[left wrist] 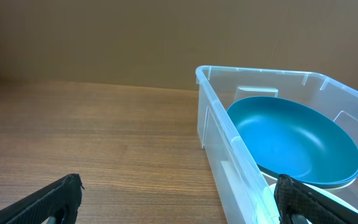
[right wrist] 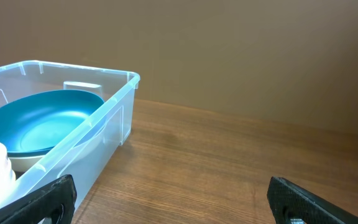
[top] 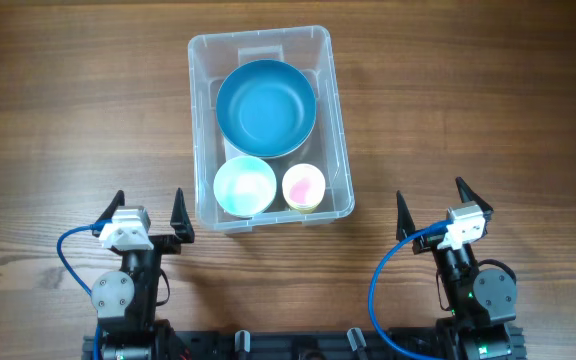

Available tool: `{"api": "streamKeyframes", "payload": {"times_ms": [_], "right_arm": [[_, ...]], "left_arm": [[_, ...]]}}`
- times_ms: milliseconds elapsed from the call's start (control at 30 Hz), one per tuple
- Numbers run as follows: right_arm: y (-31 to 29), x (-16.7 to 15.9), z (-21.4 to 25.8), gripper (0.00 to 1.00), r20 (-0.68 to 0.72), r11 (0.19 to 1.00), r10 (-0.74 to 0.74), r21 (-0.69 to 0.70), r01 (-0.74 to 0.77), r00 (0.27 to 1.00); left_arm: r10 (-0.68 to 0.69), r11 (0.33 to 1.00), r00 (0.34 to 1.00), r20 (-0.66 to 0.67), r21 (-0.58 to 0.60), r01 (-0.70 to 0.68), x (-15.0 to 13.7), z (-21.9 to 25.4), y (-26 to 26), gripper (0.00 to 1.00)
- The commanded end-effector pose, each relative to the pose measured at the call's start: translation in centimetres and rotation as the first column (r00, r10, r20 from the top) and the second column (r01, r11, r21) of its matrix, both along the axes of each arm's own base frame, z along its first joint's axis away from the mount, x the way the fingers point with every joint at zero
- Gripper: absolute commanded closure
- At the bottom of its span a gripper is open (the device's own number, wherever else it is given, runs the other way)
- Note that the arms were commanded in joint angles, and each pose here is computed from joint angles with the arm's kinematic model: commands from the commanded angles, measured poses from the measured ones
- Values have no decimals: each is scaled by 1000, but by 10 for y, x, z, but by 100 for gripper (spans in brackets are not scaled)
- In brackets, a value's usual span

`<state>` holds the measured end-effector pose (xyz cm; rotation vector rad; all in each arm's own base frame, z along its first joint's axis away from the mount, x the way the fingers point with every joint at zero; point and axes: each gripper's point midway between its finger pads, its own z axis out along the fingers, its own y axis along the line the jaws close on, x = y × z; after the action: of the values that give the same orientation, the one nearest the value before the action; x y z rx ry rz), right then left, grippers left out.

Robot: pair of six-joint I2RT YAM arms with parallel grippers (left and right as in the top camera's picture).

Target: Pack container

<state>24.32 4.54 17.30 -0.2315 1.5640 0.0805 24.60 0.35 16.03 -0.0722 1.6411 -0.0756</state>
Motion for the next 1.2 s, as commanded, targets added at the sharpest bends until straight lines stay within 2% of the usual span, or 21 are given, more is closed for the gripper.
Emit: {"api": "streamKeyframes", "payload": {"times_ms": [0,133,267,1167], "right_arm": [[1,0,0,0,4,1000,11,-8,-11,1000],[1,0,0,0,4,1000,11,-8,-11,1000],[1,0,1,0,5,1000,11,-8,-11,1000],[1,0,0,0,4,1000,11,-8,-11,1000]], "left_arm": [[17,1000,1000,0,-14,-17,0,-3,3,0],[-2,1000,1000,1,-11,2,0,-3,-1,0],[-57,996,998,1,65,57,0,-3,-12,0],[-58,996,998,3,65,58,0,-2,-13,0]]}}
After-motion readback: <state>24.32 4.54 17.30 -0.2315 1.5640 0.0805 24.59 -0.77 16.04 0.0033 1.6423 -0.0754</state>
